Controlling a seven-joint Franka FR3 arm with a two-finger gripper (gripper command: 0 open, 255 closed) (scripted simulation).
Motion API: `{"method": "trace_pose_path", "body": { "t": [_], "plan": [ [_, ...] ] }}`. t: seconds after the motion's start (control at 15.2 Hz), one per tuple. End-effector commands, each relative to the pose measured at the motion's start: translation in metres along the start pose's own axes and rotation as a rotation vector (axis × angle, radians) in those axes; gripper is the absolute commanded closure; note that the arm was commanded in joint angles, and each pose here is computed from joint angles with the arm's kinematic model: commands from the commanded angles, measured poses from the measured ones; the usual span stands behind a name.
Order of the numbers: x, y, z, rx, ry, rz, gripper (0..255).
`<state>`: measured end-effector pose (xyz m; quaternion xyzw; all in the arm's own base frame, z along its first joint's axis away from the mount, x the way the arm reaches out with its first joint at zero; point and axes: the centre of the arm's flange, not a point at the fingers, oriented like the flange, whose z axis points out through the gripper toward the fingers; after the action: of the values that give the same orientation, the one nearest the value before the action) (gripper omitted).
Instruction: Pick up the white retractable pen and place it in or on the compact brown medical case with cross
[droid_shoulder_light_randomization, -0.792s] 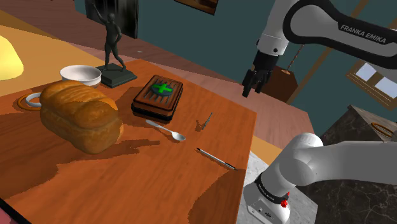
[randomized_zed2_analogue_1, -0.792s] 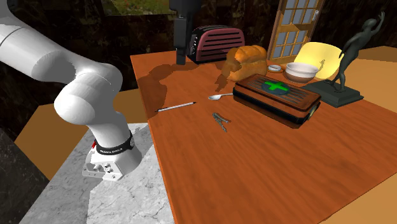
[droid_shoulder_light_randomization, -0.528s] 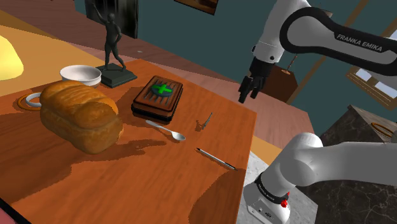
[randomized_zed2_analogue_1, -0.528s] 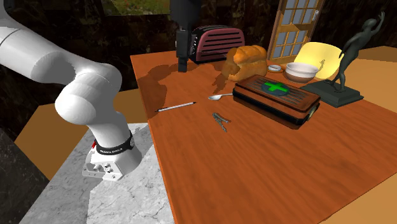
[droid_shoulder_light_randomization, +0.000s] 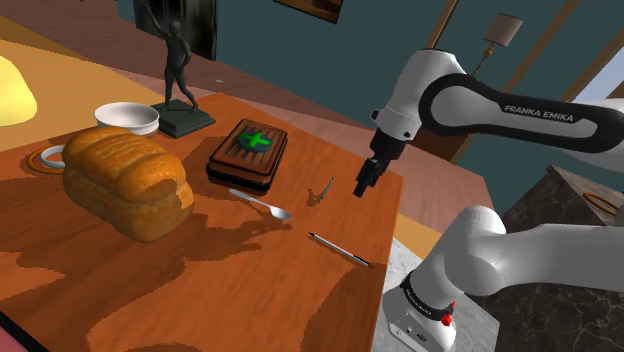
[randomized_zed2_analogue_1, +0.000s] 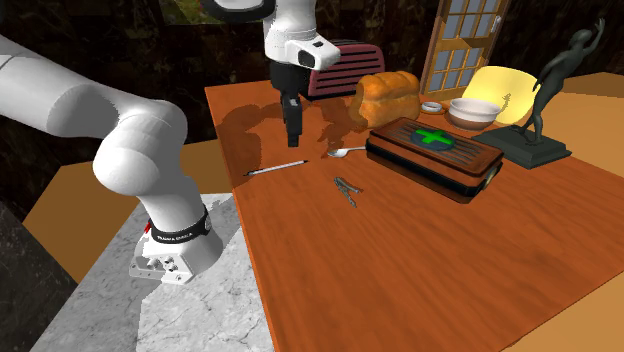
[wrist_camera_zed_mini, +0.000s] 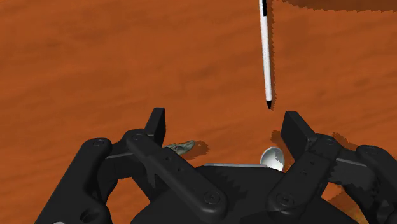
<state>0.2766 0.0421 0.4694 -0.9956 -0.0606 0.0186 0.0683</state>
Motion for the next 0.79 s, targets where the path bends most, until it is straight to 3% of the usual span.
{"method": "trace_pose_path", "body": {
  "t": [0.0, 0.46, 0.73],
  "plan": [
    [0.0, -0.008, 0.022, 0.031, 0.012, -0.05, 0],
    [-0.003, -0.042, 0.101, 0.138, 0.047, -0.223, 0],
    [-0.002, -0.044, 0.117, 0.138, 0.047, -0.223, 0]
  ]
}}
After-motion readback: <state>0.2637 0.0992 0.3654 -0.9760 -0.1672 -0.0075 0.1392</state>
